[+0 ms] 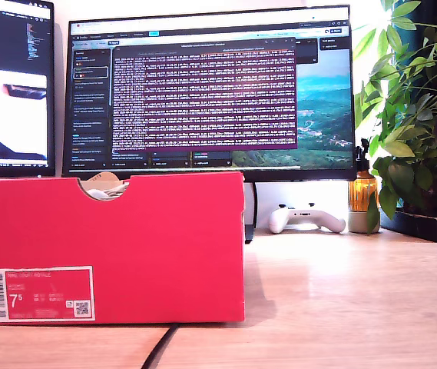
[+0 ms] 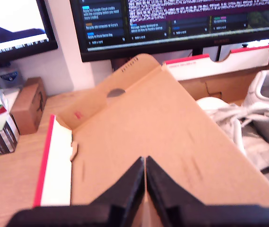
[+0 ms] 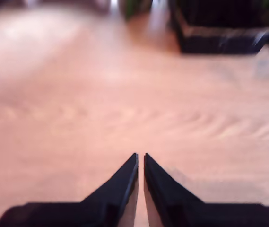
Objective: Pack the white shoes by picking the first shoe and placing it inside the red shoebox, left side, then picking and rotating the second shoe and placing it in the shoebox
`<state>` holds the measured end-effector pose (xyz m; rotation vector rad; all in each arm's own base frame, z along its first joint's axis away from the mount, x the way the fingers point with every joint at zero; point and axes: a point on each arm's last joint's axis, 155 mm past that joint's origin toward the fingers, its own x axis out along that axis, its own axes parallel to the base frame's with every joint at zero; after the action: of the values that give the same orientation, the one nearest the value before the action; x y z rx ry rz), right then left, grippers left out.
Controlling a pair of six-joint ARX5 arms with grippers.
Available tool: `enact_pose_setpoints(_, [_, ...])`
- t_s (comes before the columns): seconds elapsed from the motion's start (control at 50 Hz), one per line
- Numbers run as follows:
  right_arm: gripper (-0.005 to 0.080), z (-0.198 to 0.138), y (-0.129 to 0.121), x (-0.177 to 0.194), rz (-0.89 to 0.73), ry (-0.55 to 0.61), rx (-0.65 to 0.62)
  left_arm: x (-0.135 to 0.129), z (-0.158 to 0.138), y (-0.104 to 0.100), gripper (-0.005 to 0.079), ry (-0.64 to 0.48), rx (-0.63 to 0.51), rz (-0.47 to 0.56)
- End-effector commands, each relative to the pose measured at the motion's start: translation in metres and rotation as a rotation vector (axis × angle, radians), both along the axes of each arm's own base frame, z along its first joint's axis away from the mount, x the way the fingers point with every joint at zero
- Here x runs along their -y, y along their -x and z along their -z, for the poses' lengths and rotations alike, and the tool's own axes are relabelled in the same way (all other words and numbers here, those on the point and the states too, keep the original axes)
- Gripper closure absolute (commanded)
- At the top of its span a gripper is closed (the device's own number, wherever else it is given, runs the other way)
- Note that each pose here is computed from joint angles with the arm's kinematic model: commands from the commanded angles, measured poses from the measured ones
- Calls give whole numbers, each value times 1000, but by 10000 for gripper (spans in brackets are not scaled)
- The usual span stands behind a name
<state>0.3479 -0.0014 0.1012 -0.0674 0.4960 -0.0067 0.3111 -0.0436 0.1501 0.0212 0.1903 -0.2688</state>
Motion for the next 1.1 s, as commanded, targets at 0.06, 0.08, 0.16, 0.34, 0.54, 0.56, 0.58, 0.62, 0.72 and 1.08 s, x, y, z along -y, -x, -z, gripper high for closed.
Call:
enact_pose_setpoints(0.06, [762,-24,7,-5,-11,-4,77,2,10,10,761,11,5,7])
enact_pose_setpoints(0.08, [762,-28,8,-5,-8,-2,88,2,9,11,761,11,8,7])
enact_pose_setpoints(0.16, [762,-41,13,-4,6,9,117,4,7,15,761,11,31,12])
enact_pose_setpoints(0.34, [762,-59,21,-14,-18,12,166,5,-1,21,761,12,65,14])
enact_pose_setpoints(0.54, [762,-63,30,-24,-35,25,168,5,-2,25,761,23,77,14])
enact_pose_setpoints(0.56, [762,-64,31,-25,-37,26,172,5,-2,26,761,26,79,15])
enact_pose_setpoints(0.58, [762,-66,32,-26,-40,26,176,5,-2,26,761,26,81,15])
enact_pose_setpoints(0.62, [762,-68,34,-25,-29,35,183,5,-1,28,761,26,85,15])
enact_pose_setpoints(0.72, [762,-72,41,-18,17,53,214,5,-1,30,761,26,93,15])
enact_pose_setpoints(1.08, [762,-30,72,-11,29,21,277,14,-4,33,761,33,105,66])
